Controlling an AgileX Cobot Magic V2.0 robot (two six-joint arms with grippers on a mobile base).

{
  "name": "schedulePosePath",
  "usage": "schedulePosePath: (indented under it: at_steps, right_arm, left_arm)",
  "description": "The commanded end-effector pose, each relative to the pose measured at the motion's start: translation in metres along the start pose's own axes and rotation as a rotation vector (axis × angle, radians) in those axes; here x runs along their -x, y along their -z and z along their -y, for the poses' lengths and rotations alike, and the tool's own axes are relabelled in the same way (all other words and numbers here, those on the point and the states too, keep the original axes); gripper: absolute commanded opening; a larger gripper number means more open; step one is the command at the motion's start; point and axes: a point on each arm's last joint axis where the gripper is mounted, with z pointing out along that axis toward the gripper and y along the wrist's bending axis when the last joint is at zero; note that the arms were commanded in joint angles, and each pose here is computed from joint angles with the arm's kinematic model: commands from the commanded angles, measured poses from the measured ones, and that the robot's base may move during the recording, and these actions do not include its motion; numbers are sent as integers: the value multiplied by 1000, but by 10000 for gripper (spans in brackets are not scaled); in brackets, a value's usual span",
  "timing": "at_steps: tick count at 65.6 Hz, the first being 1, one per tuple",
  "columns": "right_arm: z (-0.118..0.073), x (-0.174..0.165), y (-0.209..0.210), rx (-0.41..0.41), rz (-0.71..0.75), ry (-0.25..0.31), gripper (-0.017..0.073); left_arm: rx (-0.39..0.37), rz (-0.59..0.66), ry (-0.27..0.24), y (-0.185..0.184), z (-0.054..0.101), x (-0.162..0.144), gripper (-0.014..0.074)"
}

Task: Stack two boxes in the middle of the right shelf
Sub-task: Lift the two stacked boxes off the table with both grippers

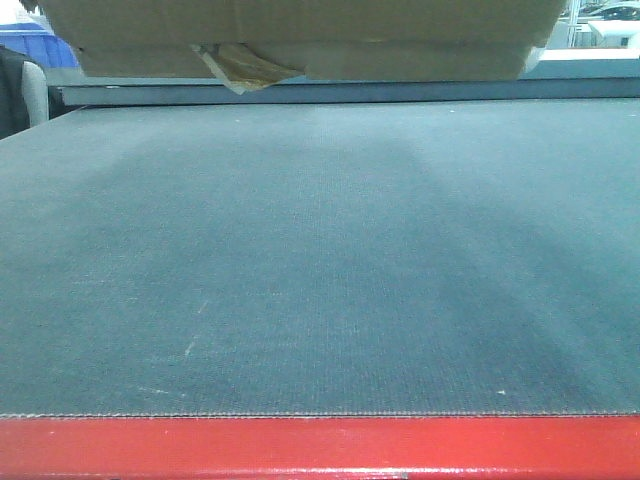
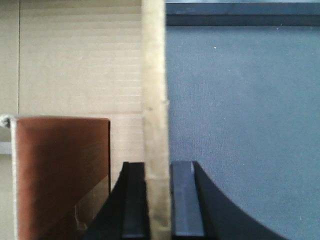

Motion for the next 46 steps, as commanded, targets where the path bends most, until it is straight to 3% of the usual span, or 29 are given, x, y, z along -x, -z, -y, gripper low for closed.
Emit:
schedulePosePath:
  at_steps: [1, 46]
  right_arm:
    - [7, 9, 9, -43, 70, 34, -154]
    - [7, 10, 9, -41, 73, 34, -154]
  left_arm:
    - [34, 69, -5, 10, -9, 9, -111]
    - [41, 75, -10, 10, -10, 10, -111]
